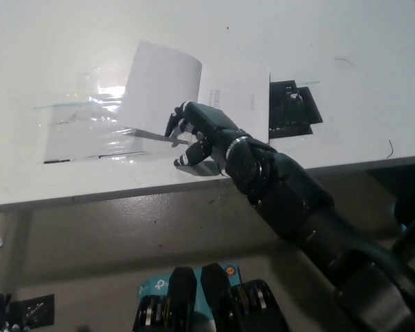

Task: The robot uses its right hand to slide under the cover of the book kept in the middle of the desk and open it

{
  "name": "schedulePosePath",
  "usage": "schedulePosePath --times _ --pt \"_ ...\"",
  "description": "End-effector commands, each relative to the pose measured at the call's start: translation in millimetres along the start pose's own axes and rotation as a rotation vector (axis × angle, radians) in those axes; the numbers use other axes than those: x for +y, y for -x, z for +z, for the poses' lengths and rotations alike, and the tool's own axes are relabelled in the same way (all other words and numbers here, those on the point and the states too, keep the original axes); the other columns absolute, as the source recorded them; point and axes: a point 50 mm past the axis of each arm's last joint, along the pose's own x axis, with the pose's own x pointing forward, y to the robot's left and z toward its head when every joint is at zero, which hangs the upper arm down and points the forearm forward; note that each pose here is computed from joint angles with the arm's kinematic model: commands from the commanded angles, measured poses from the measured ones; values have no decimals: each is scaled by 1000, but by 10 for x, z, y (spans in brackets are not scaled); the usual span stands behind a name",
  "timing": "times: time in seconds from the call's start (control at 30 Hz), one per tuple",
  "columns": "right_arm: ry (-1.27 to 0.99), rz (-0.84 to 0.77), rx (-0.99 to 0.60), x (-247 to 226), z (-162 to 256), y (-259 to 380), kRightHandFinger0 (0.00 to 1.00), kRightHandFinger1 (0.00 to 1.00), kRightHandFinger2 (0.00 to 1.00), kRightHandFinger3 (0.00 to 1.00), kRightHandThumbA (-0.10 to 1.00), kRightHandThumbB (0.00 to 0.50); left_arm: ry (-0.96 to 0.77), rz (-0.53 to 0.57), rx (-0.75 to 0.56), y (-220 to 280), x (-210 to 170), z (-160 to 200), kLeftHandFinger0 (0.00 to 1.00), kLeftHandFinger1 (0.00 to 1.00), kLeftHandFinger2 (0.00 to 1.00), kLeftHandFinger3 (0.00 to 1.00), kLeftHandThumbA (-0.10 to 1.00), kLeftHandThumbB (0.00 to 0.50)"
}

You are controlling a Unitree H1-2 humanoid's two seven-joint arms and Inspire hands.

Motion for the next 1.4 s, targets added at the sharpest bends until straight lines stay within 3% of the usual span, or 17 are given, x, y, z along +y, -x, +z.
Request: schedulePosePath --times 0.0,0.03,0.07,0.1,0.17,0.2,0.27,0.4,0.47,0.57,0.7,0.77,0.93,1.13,1.37 --pt "-55 -33 -70 -240 268 -36 665 687 701 653 1000 239 23 -19 -25 -13 -68 85 1000 971 1000 996 1000 37" --pt "-100 -42 -83 -286 317 -16 684 689 707 769 1000 247 8 -12 -23 -8 -63 83 1000 953 982 1000 1000 35" --pt "-109 -41 -81 -290 327 -10 690 690 704 792 1000 252 6 -12 -22 -1 -53 75 1000 961 987 1000 1000 36" --pt "-161 -48 -92 -347 375 25 595 626 676 864 1000 270 -2 -21 -22 12 -40 75 1000 979 1000 1000 1000 24" --pt "-229 -55 -107 -412 419 90 529 598 667 879 1000 275 7 -2 -24 13 -8 65 1000 961 1000 1000 1000 18" --pt "-232 -52 -104 -410 420 102 524 596 666 880 1000 277 8 2 -22 15 7 52 1000 959 1000 1000 1000 18" --pt "-319 -82 -105 -534 468 197 607 632 686 879 1000 256 4 -4 -20 20 21 47 1000 989 1000 1000 1000 14" --pt "-541 -149 -128 -802 504 344 628 627 672 868 1000 261 1 -16 -14 12 25 32 1000 1000 1000 1000 1000 15" --pt "-602 -185 -151 -942 505 424 634 631 676 886 1000 232 -4 -17 -14 9 52 17 1000 1000 1000 1000 1000 10" --pt "-748 -248 -168 -1217 430 620 695 671 691 883 1000 262 5 2 -13 14 78 -13 969 945 1000 1000 1000 4" --pt "-833 -303 -199 -1405 347 837 742 703 724 928 1000 254 12 -10 -13 15 107 -29 1000 966 1000 1000 1000 4" --pt "-926 -368 -238 -1522 248 1018 688 685 723 931 1000 225 11 -6 -15 13 114 -39 1000 955 1000 1000 1000 7" --pt "-1034 -475 -284 -1612 -23 1360 702 702 748 924 1000 248 17 -4 -15 25 174 -64 1000 969 1000 1000 1000 25" --pt "-1161 -611 -233 -1555 -570 1746 719 692 742 974 1000 191 36 1 -8 13 201 -82 996 963 1000 1000 1000 23" --pt "-1281 -747 -185 -1353 -971 2165 727 680 741 950 1000 187 78 21 -10 20 291 -105 1000 987 1000 1000 1000 9"
